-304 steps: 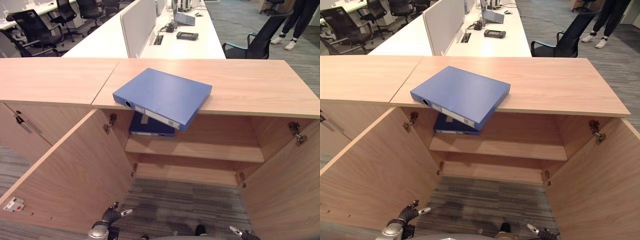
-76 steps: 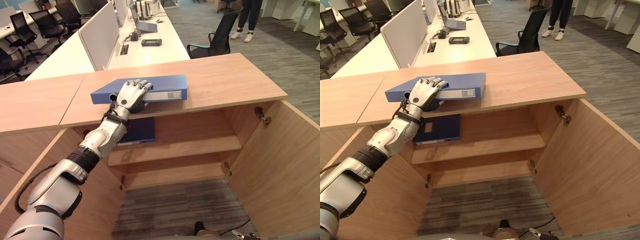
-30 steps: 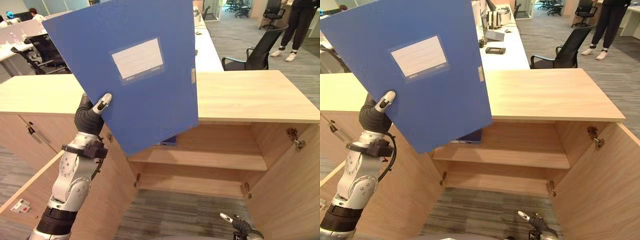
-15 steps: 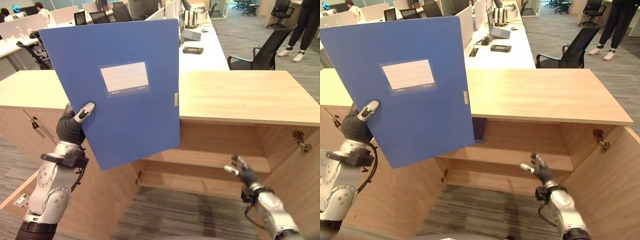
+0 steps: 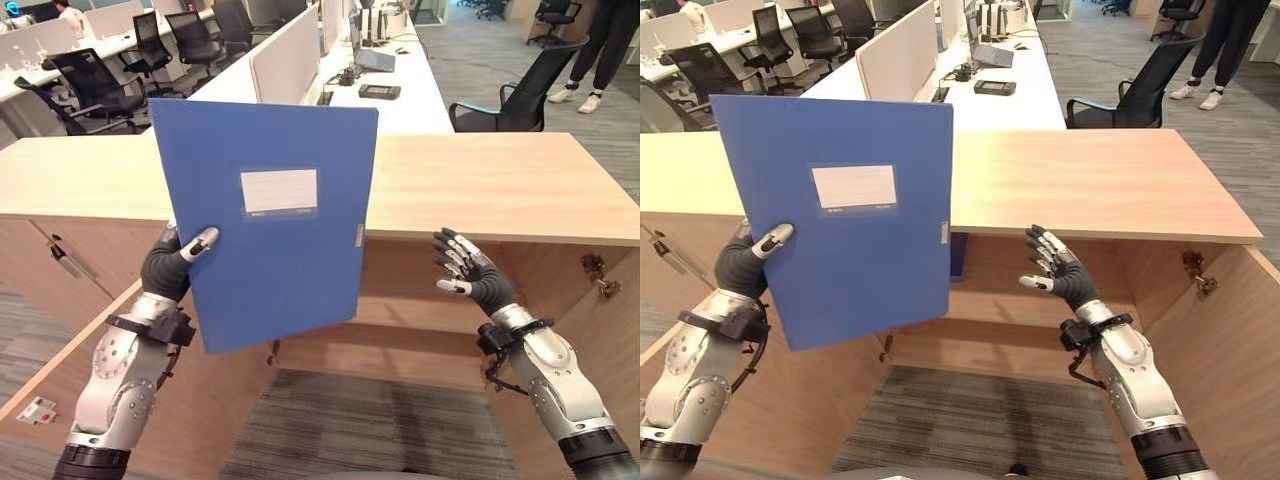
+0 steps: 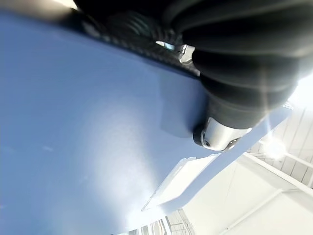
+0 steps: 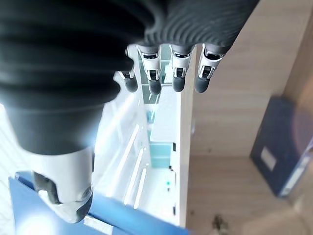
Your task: Put the empty folder in the office cabinet
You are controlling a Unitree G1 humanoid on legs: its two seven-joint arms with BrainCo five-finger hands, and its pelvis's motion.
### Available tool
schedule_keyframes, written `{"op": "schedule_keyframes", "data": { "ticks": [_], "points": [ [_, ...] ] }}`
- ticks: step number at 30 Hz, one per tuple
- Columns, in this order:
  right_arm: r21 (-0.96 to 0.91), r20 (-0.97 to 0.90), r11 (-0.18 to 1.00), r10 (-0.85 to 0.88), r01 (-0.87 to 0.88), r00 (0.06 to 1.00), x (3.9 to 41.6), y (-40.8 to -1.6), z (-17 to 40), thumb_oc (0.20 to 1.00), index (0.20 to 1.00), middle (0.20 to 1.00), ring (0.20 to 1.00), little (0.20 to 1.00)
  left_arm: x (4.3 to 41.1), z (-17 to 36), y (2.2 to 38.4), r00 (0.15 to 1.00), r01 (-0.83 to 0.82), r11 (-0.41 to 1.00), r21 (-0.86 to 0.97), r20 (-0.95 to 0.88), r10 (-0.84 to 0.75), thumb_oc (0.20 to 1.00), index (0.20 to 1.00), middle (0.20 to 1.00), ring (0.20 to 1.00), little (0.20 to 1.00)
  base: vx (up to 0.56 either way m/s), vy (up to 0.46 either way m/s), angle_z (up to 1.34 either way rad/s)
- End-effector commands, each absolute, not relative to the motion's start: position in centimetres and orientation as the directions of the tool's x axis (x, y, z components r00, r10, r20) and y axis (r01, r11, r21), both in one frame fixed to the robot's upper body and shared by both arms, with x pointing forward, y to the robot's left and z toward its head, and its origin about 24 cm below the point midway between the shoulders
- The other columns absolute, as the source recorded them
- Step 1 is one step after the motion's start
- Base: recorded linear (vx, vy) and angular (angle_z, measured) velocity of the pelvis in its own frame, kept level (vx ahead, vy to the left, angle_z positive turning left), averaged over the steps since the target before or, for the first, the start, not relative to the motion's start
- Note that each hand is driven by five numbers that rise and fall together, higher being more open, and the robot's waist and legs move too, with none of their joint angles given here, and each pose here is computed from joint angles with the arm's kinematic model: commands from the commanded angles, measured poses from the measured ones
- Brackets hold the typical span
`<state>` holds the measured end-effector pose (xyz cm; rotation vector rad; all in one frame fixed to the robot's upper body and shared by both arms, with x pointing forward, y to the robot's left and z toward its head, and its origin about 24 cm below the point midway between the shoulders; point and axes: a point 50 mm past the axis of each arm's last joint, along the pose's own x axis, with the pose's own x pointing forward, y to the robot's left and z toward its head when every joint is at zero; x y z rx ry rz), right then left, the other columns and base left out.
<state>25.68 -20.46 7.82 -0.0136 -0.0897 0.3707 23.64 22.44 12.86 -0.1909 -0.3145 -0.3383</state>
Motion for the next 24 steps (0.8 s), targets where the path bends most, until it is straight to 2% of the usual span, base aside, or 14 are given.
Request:
{"op": "schedule_keyframes", "data": {
  "ticks": [1,6,24],
  "points": [
    [-0.003,0.25,0.867,0.483,-0.498,0.84,26.6,-17.5,11.2,1.0,1.0,1.0,1.0,1.0,24.6,15.7,22.0,0.828,0.4,0.916,-0.024,0.437,-0.35,0.2,0.2,0.2,0.2,0.2,0.0,0.0,0.0],
    [0.021,0.272,0.793,0.582,-0.609,0.767,26.6,-14.8,11.6,1.0,1.0,1.0,1.0,1.0,25.1,15.5,20.8,0.81,0.439,0.898,-0.019,0.44,-0.387,0.2,0.2,0.2,0.2,0.2,0.0,0.0,0.0],
    [0.098,0.319,0.653,0.695,-0.751,0.645,26.4,-9.8,11.9,1.0,1.0,1.0,1.0,1.0,25.6,14.9,16.9,0.746,0.58,0.813,-0.044,0.43,-0.509,0.2,0.2,0.2,0.2,0.2,0.0,0.0,0.0]
  ]
}}
